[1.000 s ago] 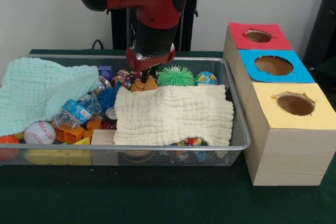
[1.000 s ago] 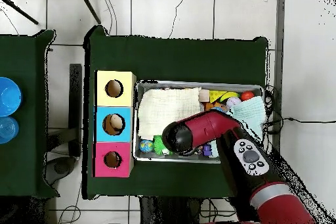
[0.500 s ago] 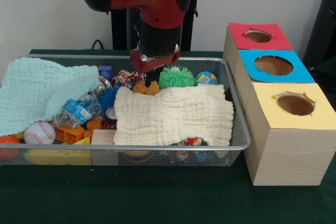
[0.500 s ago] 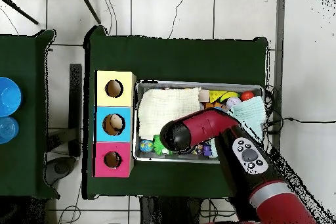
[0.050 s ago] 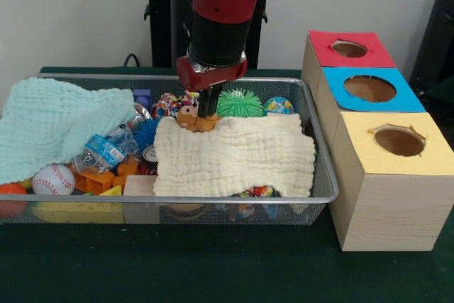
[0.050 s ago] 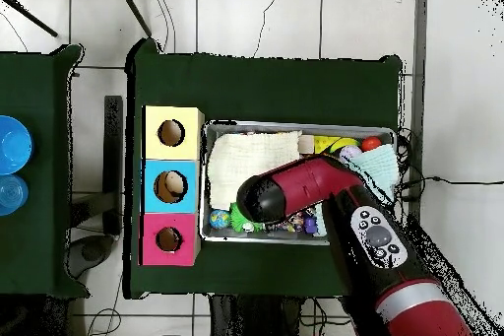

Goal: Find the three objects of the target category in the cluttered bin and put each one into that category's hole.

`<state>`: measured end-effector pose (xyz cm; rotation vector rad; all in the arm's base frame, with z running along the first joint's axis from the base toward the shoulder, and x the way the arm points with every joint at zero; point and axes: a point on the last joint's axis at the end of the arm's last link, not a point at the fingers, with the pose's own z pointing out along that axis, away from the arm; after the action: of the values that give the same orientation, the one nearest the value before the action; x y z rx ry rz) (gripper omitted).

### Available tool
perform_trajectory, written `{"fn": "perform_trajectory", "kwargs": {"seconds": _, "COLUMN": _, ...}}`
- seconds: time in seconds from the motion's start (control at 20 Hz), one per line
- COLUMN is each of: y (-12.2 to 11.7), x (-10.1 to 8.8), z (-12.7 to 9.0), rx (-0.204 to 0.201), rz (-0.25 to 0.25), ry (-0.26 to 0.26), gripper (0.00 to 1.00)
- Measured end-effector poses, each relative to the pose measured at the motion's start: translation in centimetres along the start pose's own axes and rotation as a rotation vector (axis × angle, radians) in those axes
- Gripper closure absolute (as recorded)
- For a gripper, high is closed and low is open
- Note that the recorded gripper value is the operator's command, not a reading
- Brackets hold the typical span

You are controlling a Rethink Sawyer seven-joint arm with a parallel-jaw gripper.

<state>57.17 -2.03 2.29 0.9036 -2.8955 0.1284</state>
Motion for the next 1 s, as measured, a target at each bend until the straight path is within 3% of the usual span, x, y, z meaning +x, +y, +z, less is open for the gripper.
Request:
{"fn": "perform_trajectory", "kwargs": {"seconds": 0.35, "y": 0.3, "x": -1.7, "z": -2.1, "rx": 0.044, "rz": -0.027, "ry": -0.023, "gripper": 1.00}}
{"fn": "perform_trajectory", "kwargs": {"seconds": 1.0, "y": 1.6, "x": -2.2, "z": -0.7, "rx": 0.019, "rz": -0.042, "ry": -0.014, "gripper": 1.00}}
